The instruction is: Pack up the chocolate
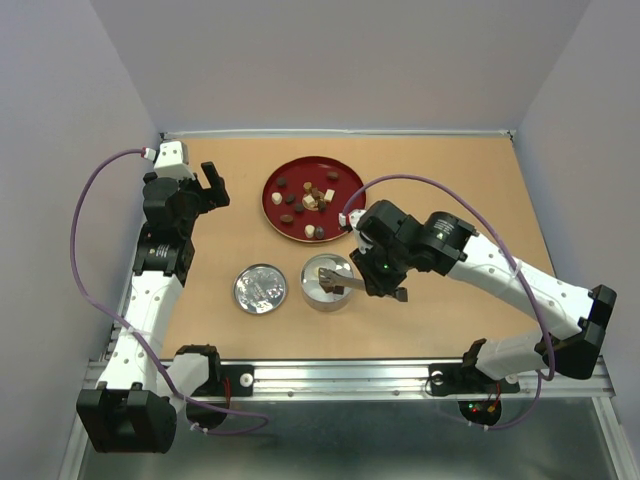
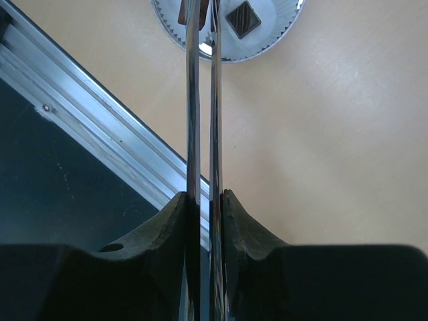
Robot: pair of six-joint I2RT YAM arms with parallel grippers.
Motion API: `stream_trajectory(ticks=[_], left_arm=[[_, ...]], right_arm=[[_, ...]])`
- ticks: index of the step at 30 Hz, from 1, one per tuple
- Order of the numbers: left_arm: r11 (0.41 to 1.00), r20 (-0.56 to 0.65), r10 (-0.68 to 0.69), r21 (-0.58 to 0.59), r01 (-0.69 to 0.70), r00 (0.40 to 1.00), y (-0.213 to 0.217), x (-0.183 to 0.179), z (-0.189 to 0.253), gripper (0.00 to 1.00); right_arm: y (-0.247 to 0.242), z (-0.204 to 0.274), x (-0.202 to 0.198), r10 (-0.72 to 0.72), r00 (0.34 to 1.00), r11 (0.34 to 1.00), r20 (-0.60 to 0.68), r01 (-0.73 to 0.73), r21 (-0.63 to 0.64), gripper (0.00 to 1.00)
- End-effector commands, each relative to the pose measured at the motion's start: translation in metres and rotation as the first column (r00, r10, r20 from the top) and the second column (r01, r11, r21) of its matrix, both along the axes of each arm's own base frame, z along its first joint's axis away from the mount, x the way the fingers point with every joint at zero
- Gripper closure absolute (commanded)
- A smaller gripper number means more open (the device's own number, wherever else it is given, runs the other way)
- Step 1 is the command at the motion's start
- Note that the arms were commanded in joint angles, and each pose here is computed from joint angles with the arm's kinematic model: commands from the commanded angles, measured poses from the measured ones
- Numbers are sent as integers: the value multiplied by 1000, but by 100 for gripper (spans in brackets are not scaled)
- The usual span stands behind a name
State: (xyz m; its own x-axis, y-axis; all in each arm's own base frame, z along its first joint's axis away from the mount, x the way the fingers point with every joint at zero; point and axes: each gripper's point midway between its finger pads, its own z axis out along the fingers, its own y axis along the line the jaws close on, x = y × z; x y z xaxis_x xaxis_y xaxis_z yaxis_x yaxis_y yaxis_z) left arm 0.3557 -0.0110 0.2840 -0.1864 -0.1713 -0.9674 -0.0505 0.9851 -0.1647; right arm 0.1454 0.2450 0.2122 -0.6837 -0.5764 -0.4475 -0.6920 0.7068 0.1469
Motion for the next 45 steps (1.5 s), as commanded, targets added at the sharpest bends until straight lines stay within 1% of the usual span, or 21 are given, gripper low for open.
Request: stream_trajectory(ticks=[1,6,7,13,17,22,25,31,39,45], left_arm=[[1000,55,7,-8,-6,998,2,0,17,1],[1000,53,4,-8,-3,999,2,0,16,1],[1000,55,4,-8,-3,998,2,0,17,1],[1000,55,3,-7,-3,999,2,0,17,1],[1000,53,2,-8,-2,999,1,0,16,1],[1000,55,2,-8,-2,999,1,0,17,1],[1000,53,2,-8,-2,999,1,0,17,1],[1000,55,2,-8,-2,999,1,0,17,1],[1000,56,8,-6,-8,998,2,-1,17,1],[1000,58,11,-6,-11,998,3,-1,18,1]], right_arm=[[3,5,-4,8,1000,1000,6,-8,29,79],[10,5,-2,22,1000,999,7,-22,47,78],[12,4,-3,29,1000,998,1,-29,48,77],[17,2,-2,42,999,998,-2,-41,56,75],[22,2,-2,50,999,997,-12,-49,63,70],[22,0,-2,52,999,997,-11,-51,55,61],[22,0,0,49,999,997,-6,-48,54,57],[22,4,2,39,999,997,11,-40,59,57],[37,45,27,-23,992,990,128,4,142,60],[51,69,53,-68,974,987,217,34,157,60]])
